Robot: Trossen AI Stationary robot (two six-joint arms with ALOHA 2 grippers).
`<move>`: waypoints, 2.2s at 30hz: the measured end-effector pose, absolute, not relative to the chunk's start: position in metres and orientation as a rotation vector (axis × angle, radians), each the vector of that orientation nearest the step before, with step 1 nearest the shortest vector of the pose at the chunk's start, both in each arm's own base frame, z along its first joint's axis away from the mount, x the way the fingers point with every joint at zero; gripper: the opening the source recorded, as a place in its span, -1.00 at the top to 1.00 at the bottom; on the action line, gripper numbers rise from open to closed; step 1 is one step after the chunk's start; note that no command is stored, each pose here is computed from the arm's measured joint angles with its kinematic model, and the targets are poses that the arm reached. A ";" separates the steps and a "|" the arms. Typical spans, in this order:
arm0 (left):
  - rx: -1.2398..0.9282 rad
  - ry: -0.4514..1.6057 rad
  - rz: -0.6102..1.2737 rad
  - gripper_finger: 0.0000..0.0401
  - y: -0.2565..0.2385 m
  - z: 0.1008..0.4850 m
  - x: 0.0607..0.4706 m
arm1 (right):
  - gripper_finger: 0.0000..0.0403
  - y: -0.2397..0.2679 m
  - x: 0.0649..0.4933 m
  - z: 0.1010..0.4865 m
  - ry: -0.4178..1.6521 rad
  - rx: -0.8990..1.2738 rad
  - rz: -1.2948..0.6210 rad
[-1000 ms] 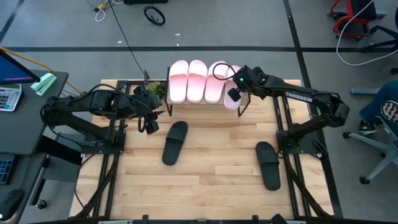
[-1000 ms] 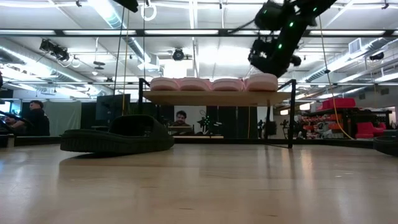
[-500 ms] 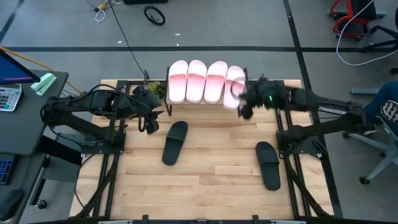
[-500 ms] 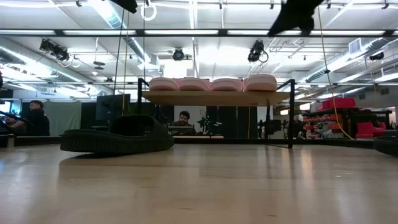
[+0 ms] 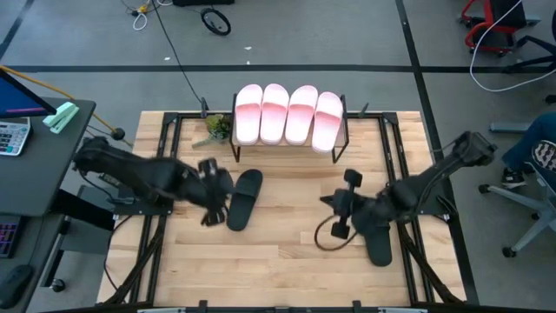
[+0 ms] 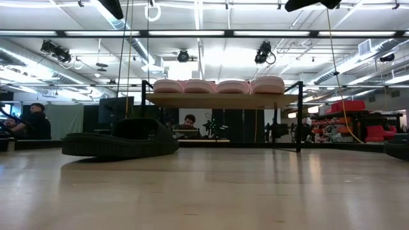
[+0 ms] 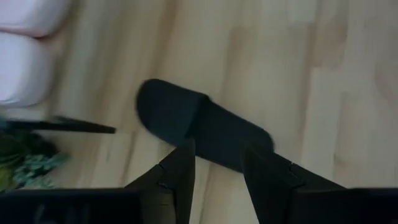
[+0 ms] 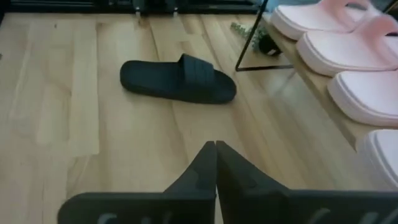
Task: Pick and place slides into the shelf
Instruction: Put the left black slide under the shelf
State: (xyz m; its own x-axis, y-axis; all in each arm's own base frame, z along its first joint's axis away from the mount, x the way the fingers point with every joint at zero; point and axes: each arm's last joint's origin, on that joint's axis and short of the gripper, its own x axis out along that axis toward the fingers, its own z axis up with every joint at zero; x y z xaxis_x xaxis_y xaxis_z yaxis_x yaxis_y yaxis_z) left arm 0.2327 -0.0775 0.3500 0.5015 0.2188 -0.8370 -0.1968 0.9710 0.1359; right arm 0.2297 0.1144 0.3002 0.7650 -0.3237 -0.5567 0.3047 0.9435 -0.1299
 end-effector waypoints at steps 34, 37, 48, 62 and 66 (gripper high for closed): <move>0.584 1.437 0.435 0.02 -0.065 0.191 0.345 | 0.92 0.087 0.235 0.311 0.538 -0.046 -0.493; 0.559 1.448 0.460 0.03 -0.057 0.191 0.346 | 0.92 0.087 0.235 0.311 0.538 -0.045 -0.493; 0.527 1.482 0.442 0.04 -0.069 0.191 0.339 | 0.92 0.087 0.235 0.311 0.540 -0.040 -0.495; 0.496 1.453 0.452 0.08 -0.078 0.191 0.338 | 0.92 0.087 0.234 0.310 0.533 0.005 -0.509; 0.455 1.442 0.479 0.08 -0.079 0.191 0.337 | 0.92 0.087 0.234 0.310 0.530 0.027 -0.516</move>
